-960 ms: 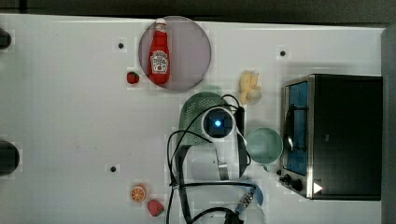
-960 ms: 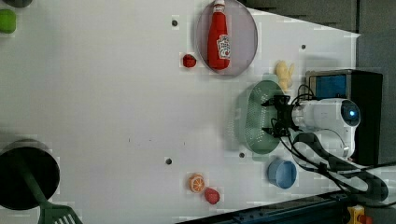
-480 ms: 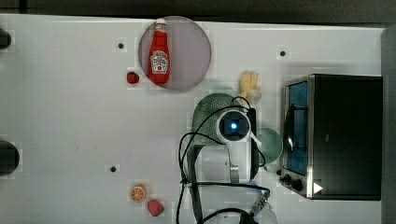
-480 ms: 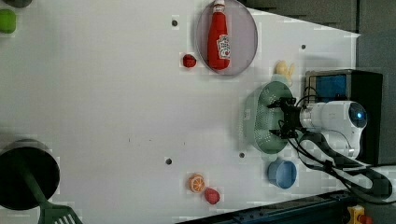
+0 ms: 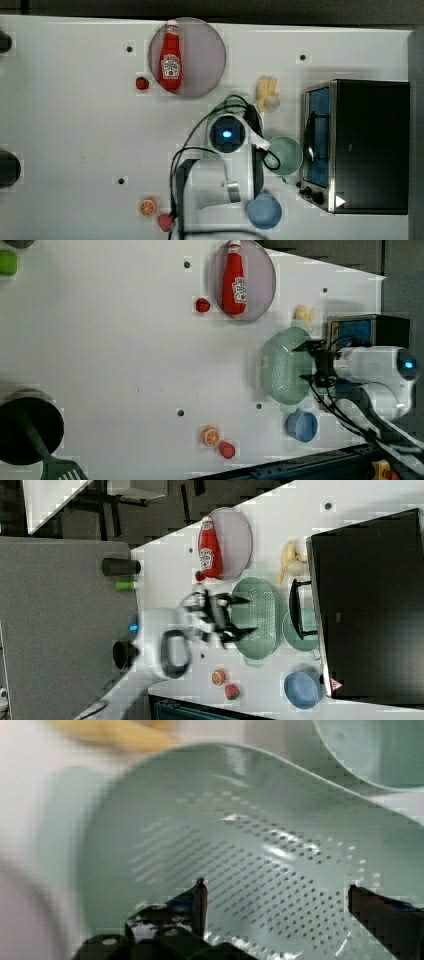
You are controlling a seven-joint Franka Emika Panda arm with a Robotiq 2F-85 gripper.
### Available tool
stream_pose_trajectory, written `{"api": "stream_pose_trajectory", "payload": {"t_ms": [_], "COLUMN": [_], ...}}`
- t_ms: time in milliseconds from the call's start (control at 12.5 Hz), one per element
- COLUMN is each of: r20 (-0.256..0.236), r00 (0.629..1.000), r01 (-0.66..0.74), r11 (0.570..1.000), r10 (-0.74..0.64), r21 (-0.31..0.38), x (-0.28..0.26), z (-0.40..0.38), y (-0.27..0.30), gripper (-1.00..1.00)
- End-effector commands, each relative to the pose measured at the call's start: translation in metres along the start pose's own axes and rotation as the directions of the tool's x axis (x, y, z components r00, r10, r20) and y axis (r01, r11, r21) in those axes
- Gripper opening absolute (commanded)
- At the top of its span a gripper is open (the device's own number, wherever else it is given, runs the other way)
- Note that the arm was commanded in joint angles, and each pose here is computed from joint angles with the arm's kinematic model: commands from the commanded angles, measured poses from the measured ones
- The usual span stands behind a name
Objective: Drag strainer left to right.
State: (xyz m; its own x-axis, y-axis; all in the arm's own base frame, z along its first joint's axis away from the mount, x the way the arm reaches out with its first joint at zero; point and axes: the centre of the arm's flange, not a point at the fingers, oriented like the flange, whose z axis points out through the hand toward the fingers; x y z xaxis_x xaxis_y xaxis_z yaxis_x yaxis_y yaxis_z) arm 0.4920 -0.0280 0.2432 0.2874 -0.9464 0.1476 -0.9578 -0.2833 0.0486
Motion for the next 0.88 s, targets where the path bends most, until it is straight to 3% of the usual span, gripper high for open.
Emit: {"api": "stream_pose_trajectory", "payload": {"t_ms": [80,160,320,480,640,880], "r20": [-0.058,-0.053,0.032,0.138,0.102,0.14], "r00": [0.995,0.993,0.986,0.961,0.935,0.929], "r01": [0.082,0.106,0.163,0.236,0.327,0.337], "r11": [0.997,0.994,0.986,0.971,0.938,0.939], "r10": [-0.081,-0.106,-0.162,-0.239,-0.339,-0.343], "r21": [0.006,-0.016,-0.039,0.039,0.111,0.06], "x": [0.004,0.004,0.008,0.011,0.016,0.016], "z": [-0.093,-0.117,-0.161,-0.209,-0.265,-0.325], "y": [-0.018,-0.015,-0.002,0.01,0.02,0.048], "gripper": [1.0,1.0,1.0,1.0,1.0,1.0]}}
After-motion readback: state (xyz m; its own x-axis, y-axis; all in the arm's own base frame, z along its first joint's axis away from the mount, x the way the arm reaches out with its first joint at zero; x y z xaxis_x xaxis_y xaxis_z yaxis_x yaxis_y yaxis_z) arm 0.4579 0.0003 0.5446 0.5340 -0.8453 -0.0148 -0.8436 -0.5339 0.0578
